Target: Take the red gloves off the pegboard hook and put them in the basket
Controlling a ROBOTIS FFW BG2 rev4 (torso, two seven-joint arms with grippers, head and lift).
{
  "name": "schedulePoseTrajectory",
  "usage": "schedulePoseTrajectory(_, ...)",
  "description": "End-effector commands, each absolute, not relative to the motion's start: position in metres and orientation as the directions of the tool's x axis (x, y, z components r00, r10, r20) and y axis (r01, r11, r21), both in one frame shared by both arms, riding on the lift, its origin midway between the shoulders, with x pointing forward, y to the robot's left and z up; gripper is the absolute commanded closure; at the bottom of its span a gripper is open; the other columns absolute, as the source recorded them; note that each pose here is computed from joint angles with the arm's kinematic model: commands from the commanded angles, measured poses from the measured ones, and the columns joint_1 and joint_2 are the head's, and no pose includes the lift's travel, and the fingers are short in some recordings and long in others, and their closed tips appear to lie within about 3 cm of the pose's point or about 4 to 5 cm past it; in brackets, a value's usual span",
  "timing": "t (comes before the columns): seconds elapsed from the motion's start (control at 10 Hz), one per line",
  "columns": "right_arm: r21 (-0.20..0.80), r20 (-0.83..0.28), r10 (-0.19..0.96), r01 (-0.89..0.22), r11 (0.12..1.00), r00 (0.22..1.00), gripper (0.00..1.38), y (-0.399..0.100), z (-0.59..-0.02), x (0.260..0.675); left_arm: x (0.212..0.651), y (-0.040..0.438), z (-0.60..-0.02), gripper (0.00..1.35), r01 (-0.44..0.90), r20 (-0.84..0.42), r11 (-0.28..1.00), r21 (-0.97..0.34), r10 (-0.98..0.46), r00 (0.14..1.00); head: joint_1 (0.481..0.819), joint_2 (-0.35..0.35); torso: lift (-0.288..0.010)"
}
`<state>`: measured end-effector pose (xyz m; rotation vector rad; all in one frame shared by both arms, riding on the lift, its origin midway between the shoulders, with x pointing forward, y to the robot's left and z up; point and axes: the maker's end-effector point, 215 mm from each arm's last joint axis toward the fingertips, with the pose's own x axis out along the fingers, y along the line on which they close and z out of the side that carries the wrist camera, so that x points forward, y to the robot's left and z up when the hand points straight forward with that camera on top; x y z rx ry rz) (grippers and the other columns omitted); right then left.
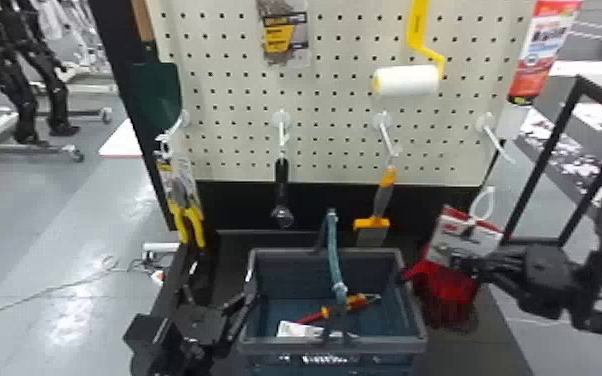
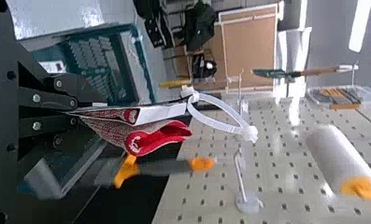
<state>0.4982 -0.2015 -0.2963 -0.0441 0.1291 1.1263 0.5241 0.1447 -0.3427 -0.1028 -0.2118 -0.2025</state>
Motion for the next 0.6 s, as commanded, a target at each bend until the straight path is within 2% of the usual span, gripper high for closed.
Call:
schedulePoseTrajectory(0.0, 0.027, -0.137, 0.915, -0.922, 0.385, 0.379, 1.28, -0.173, -0.292, 0.500, 0.526, 0.145, -0.341, 0.32, 0.207, 0.220, 0.975, -0.083, -0.185, 0.958, 0.549, 0.000, -0.100)
schedulePoseTrajectory(0.2, 0.079, -0.136, 0.952, -0.955, 0.286, 0.274, 1.28, -0.124, -0.309, 0.491, 0.527, 0.148, -0.337, 0.32, 0.202, 0.222, 0.976, -0.082, -0.180, 0.958, 0.549, 0.000, -0.100)
schedulePoseTrajectory(0.5, 0.198, -0.124, 0.964, -0.946, 0.256, 0.234, 1.28, -0.103, -0.355, 0.472, 0.524, 0.156, -0.342, 0.32, 0.188, 0.206, 0.979, -0.082, -0.168, 0.964, 0.549, 0.000, -0.100)
